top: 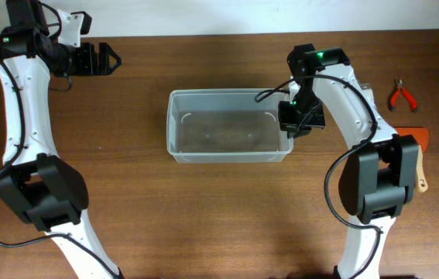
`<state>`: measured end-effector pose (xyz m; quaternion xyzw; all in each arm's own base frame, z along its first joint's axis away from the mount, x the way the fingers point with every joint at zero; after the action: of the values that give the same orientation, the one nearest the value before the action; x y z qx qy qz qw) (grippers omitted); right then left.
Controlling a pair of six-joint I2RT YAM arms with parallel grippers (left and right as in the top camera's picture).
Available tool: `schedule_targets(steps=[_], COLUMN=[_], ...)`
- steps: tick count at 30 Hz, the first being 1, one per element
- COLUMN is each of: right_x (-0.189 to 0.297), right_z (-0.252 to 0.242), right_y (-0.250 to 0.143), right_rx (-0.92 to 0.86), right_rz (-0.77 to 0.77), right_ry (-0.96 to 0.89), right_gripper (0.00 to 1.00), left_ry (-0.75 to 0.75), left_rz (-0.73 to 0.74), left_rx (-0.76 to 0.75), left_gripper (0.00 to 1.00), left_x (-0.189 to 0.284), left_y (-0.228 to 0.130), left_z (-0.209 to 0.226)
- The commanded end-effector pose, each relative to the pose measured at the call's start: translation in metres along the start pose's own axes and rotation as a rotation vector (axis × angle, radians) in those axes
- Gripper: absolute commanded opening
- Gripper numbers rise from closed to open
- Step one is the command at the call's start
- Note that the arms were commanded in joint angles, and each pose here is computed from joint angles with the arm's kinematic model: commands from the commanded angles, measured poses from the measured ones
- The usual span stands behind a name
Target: Pack container
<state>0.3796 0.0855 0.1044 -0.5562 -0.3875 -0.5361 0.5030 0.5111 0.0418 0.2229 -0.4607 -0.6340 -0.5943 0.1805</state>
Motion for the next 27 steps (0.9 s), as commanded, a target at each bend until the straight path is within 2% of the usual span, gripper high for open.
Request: schedule_targets(steps=[1,10,14,27], right_x=[0.0068,0.0068,0.0068,0.0069], right_z=[-0.0028,-0.0028,-0.0025,-0.0013], right_y=[0.0012,0.0011,0.0019,0.0051], right_rx=[0.005,0.005,0.005,0.008], right_rz=[-0.022,-0.022,-0.025,-0.039], right_ry=[0.004,0.004,0.005,0.010], right_gripper=[0.04,0.04,0.09,0.11], left_ry=[0.010,0.010,0.010,0.010], left_rz=[-0.011,-0.011,-0.011,-0.011], left_rx=[0.005,0.005,0.005,0.005], left_gripper=[0.99,0.99,0.99,0.99], left_x=[0.0049,0.0049,0.0050,0.0050], left_y=[0.0036,0.0036,0.0036,0.0036], left_z=[0.0010,0.0010,0.0012,0.0012])
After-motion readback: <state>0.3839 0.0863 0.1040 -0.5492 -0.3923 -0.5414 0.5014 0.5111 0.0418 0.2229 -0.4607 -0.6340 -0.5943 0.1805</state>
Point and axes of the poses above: each gripper's point midway between its finger pads, its own x axis back along the fingers, its own z axis along the line the jaws close on, y = z × x, the point moved 2 cm from there along x, back along the fingers, and after that the axes turned 8 degrees about -x, right-handed, at the moved point
